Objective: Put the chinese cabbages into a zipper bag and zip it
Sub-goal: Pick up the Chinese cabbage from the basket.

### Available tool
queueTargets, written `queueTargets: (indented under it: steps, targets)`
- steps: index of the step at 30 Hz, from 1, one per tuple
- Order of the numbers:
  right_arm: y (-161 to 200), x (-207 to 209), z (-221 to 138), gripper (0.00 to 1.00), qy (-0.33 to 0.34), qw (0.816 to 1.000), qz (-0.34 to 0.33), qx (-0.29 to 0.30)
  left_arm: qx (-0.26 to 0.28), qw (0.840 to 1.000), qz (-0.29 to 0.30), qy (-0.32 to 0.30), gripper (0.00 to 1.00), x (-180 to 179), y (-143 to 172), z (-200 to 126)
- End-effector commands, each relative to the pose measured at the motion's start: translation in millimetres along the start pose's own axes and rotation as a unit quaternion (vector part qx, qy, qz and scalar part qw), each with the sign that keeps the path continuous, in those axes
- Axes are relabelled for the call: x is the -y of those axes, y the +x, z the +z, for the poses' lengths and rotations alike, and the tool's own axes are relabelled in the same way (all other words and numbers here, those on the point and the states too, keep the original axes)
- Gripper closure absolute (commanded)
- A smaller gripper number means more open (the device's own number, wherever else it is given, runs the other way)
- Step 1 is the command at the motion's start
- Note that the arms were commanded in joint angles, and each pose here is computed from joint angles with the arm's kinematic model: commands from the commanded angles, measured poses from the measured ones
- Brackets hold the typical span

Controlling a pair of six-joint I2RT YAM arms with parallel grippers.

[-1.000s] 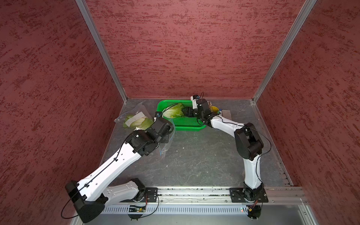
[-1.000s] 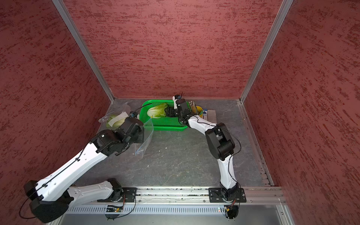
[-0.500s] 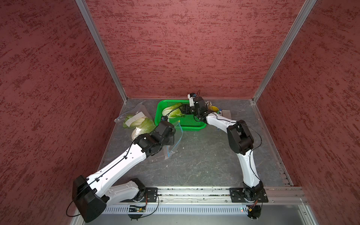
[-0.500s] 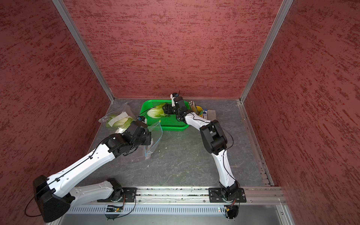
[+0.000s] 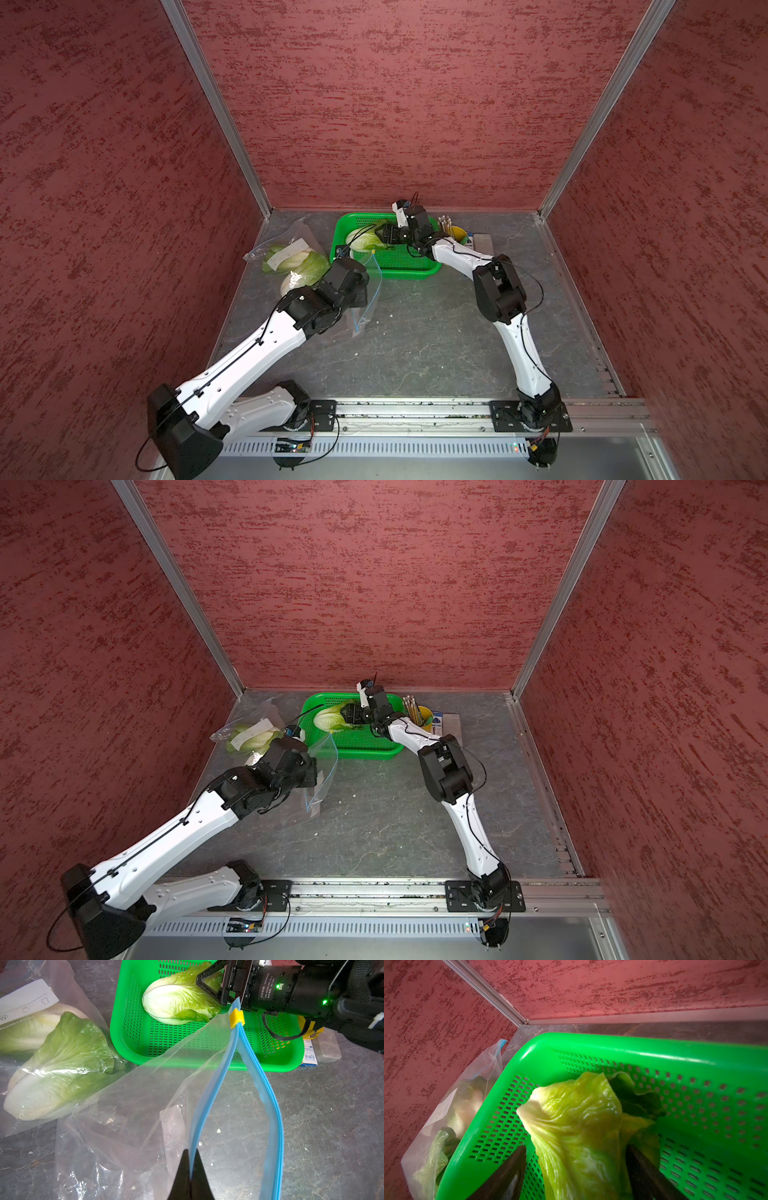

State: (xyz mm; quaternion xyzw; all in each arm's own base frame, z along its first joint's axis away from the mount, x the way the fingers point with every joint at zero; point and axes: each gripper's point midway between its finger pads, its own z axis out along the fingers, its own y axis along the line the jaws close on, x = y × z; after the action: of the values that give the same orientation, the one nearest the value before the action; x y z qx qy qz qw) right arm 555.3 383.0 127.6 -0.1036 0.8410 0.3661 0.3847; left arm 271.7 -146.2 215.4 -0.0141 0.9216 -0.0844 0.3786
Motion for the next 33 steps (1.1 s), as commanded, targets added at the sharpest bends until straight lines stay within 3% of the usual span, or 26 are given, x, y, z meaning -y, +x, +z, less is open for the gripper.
queueTargets:
  steps: [1,7,14,23,33]
  targets:
    - [4,-28,-7,0.24,-0.044,0.999,-0.012,-0.018,0.009,1.000,-0.011,-0.019,1.00,-11,-1,-2]
    - [13,-55,-35,0.28,-0.068,0.997,-0.027,-0.016,0.015,1.000,-0.020,-0.020,1.00,-16,0,-3]
    - [9,-19,-44,0.31,-0.002,1.000,0.013,-0.006,0.020,0.999,-0.027,-0.009,1.00,-12,-3,-1]
    - [18,-4,-25,0.30,0.000,0.998,0.052,-0.032,0.021,0.999,-0.027,-0.010,1.00,-13,-3,0]
    - [22,-15,-6,0.33,-0.029,0.996,0.059,-0.056,0.017,0.999,-0.028,-0.009,1.00,-13,-1,0]
